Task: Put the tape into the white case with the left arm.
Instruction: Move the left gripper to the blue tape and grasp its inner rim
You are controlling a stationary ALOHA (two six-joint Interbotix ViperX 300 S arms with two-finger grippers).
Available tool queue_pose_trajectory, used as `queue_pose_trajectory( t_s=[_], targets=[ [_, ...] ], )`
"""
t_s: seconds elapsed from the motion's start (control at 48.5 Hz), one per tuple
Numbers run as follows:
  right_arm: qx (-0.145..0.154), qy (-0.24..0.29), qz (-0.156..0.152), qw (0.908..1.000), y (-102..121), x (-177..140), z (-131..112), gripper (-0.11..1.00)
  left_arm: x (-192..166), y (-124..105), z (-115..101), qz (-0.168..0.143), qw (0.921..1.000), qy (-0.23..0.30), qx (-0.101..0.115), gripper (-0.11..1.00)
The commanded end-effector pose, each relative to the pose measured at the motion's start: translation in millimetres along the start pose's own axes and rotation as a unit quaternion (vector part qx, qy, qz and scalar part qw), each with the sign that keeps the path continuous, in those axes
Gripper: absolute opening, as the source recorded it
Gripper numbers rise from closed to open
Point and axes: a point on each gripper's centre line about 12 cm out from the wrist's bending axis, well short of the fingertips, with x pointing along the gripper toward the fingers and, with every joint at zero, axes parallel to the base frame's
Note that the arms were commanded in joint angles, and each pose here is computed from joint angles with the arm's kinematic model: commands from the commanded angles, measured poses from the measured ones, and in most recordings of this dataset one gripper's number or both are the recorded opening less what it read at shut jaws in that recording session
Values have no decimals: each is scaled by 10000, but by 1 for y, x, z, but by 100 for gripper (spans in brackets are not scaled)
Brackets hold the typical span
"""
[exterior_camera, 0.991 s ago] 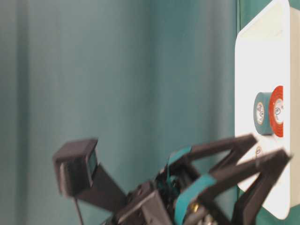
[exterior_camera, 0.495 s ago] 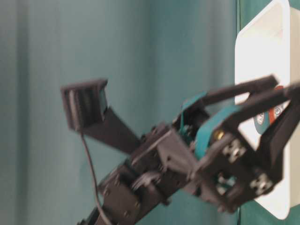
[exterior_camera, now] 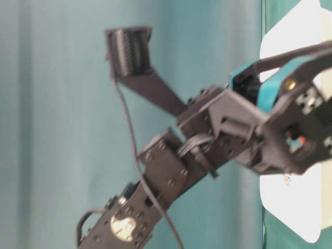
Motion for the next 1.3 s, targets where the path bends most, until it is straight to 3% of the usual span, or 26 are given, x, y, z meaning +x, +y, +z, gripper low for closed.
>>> queue_pose_trajectory(
  t_s=[0.0, 0.454, 0.949, 1.053, 1.238, 1.28],
  targets=[
    [2, -84, -8, 10000, 0, 1, 5, -9, -4, 5, 18, 52, 9997, -233, -5, 96],
    [2, -76, -7, 10000, 0, 1, 4, -9, 23, 20, 5, 135, 9998, 0, -131, 96],
    [2, -84, -7, 10000, 0, 1, 5, -9, 40, 22, -8, 126, 9996, 184, -144, 92],
    [2, -92, -7, 10000, 0, 1, 5, -9, 39, 22, -6, 131, 9997, 154, -143, 79],
    [2, -76, -7, 10000, 0, 1, 4, -9, 37, 23, -5, 138, 9997, 147, -141, 30],
    [2, -76, -7, 10000, 0, 1, 4, -9, 37, 22, -5, 133, 9997, 146, -136, 27]
  ],
)
